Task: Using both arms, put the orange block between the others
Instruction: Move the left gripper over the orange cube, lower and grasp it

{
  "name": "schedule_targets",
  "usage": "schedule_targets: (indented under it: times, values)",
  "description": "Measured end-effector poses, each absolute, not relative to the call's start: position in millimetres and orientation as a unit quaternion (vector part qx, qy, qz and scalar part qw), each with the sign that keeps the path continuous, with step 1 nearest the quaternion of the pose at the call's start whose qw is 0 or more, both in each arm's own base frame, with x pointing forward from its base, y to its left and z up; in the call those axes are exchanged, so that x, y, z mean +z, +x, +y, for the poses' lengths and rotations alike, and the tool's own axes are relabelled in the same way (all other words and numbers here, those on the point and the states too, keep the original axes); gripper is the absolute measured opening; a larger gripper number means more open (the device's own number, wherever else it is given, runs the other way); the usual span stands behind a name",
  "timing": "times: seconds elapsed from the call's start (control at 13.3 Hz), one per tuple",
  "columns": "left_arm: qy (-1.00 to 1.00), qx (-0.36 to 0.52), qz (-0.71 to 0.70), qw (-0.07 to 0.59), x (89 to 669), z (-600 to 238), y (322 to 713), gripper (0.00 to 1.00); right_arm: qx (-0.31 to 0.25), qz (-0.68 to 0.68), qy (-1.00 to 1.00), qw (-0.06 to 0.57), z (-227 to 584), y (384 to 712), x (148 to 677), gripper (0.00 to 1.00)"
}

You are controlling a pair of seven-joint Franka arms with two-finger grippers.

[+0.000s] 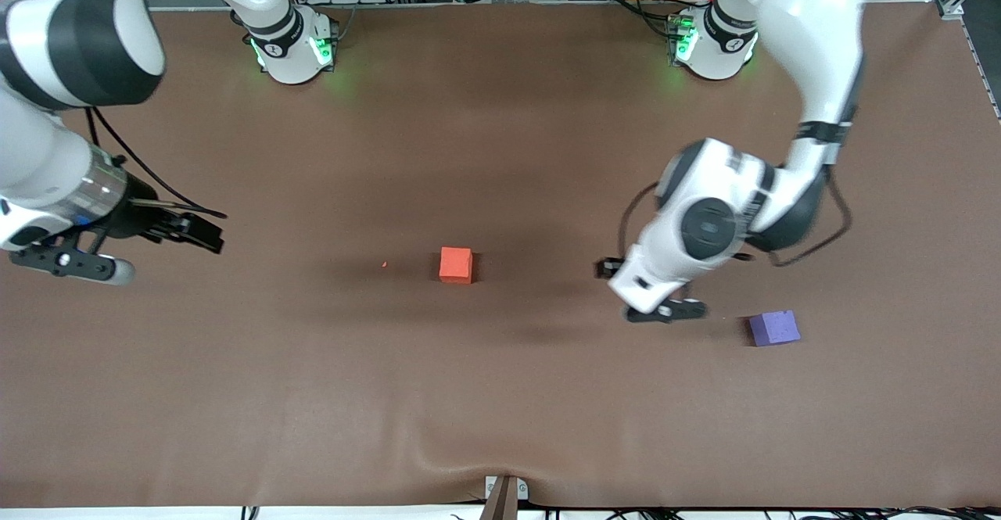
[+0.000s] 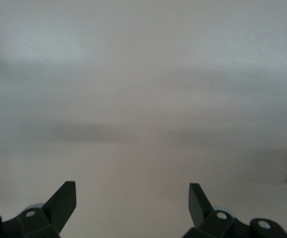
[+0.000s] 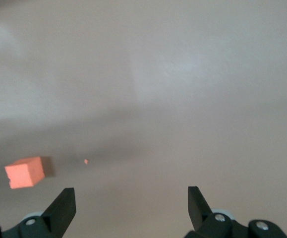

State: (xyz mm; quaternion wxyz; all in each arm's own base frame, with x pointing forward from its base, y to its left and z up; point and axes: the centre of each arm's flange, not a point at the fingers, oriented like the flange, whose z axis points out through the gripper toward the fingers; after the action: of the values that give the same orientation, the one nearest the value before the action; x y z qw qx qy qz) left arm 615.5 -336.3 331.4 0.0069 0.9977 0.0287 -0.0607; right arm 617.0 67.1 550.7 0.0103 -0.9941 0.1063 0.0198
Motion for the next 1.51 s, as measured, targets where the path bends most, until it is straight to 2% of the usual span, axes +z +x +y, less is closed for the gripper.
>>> schedule_targets:
  times: [0.3, 0.75, 1.05, 1.2, 1.51]
  values:
    - [0.998, -0.041, 0.039, 0.026, 300.5, -422.4, 585.2, 1.0, 0.049, 0.085, -0.995, 0.006, 40.6, 609.4, 550.6, 1.0]
    - [0.992, 0.044, -0.006, 0.115, 287.9, -533.1, 537.6, 1.0, 0.066, 0.062, -0.996, 0.009, 9.4, 586.5, 578.1, 1.0]
    - [0.993, 0.07, -0.052, 0.075, 252.7, -576.4, 490.5, 1.0, 0.074, 0.074, -0.994, 0.012, -19.4, 578.9, 584.2, 1.0]
    - [0.993, 0.085, -0.048, 0.072, 240.6, -584.3, 483.2, 1.0, 0.078, 0.075, -0.994, 0.012, -19.6, 578.5, 580.4, 1.0]
    - [0.987, 0.122, -0.049, 0.097, 224.5, -584.4, 492.8, 1.0, 0.083, 0.071, -0.994, 0.012, -15.6, 578.2, 574.7, 1.0]
